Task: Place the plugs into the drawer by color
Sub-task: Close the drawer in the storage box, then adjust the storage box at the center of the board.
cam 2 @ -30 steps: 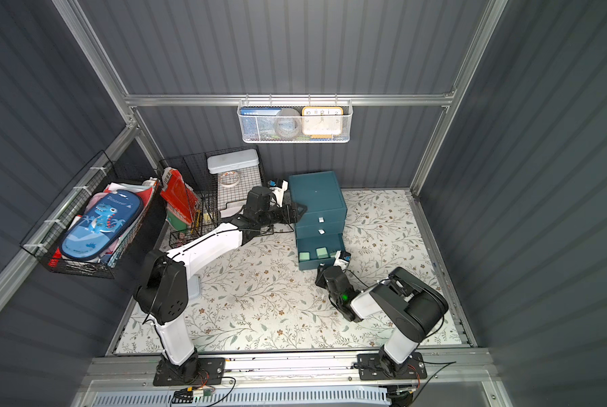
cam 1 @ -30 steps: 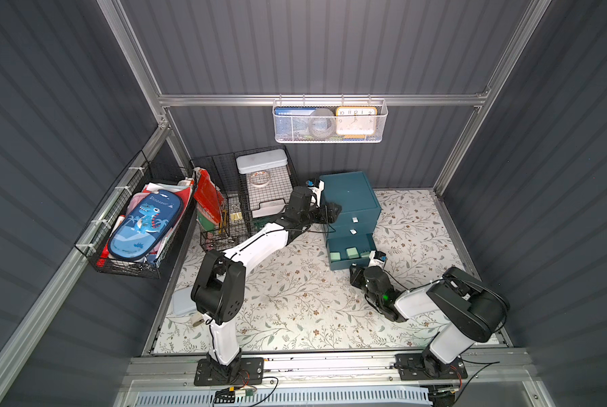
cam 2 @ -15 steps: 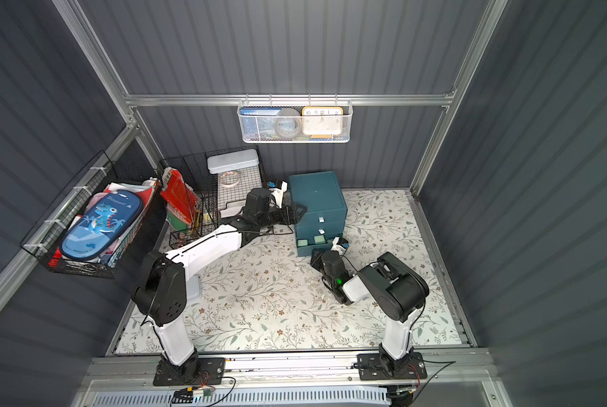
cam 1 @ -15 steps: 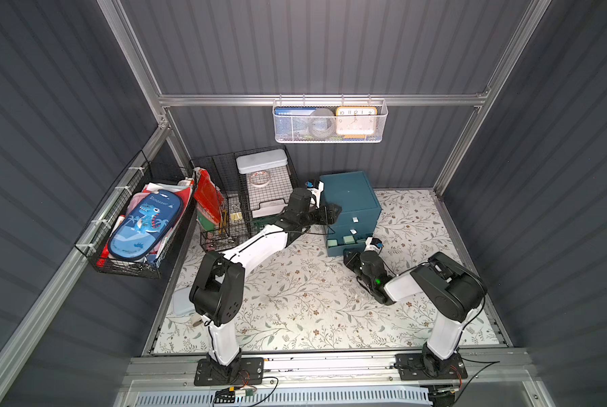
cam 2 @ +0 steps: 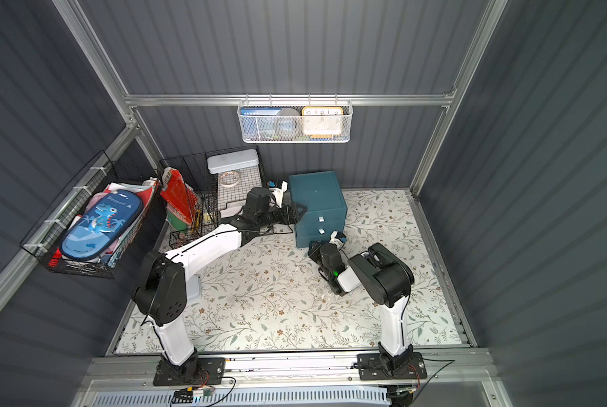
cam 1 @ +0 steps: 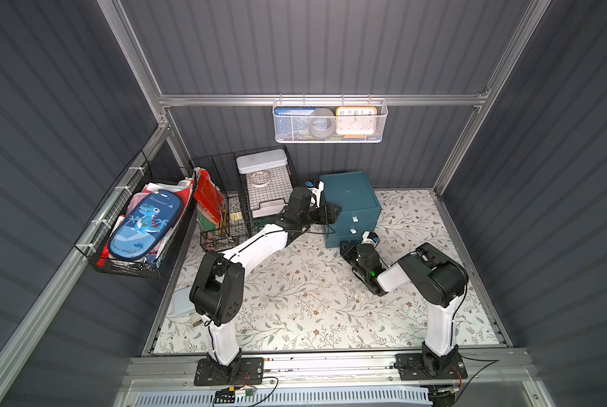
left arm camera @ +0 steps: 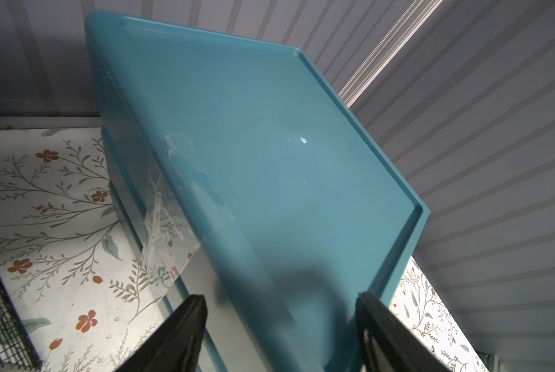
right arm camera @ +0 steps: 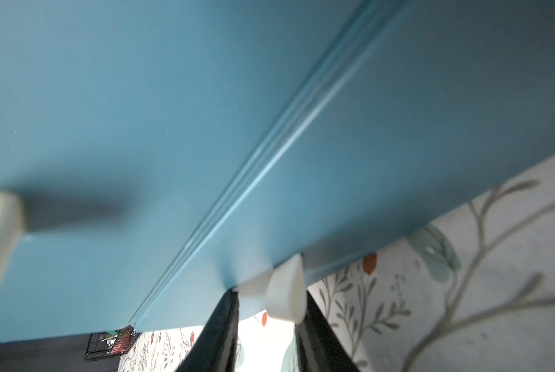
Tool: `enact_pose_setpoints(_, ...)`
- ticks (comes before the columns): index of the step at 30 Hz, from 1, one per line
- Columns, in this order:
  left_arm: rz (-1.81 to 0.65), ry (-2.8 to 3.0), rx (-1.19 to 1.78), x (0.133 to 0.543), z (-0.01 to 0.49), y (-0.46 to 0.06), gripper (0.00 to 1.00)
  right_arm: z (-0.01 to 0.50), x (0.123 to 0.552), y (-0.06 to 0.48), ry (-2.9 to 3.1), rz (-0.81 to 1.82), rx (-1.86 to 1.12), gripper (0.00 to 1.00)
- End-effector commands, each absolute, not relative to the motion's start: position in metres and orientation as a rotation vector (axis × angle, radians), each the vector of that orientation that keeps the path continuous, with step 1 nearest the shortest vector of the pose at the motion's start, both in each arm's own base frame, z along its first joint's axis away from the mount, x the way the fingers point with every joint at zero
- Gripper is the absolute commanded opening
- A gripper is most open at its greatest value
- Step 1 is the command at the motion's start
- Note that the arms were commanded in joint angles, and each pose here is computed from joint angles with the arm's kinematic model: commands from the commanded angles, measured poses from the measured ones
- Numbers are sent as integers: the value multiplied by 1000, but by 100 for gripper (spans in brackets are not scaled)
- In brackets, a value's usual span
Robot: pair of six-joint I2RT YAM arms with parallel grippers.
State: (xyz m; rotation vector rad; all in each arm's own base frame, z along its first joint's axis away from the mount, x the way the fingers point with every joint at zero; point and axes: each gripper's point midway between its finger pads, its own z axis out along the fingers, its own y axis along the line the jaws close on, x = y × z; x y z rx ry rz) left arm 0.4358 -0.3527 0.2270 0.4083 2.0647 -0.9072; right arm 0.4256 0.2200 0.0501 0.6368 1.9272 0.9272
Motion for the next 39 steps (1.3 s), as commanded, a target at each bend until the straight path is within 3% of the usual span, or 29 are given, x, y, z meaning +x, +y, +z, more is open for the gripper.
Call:
enact_pose_setpoints(1,-814,2347,481,406,155,-344,79,76,438,220,1846,995,598,34)
enact_pose_setpoints(6,-779,2274,452,413,203,-339,86,141,384,243,1917,1144,333,40)
enact_pose_setpoints(11,-727,2215,389,426,236,-332,92,204,343,180,2086,687,169,53)
enact_pose_setpoints(16,-692,2246,386,438,221,-337,93,238,378,123,2110,600,190,59)
enact_pose_setpoints(23,-697,2235,402,455,216,-350,94,242,438,126,2128,790,120,66)
enact_pose_setpoints(39,-819,2243,454,450,202,-374,93,247,420,159,2068,1059,12,60)
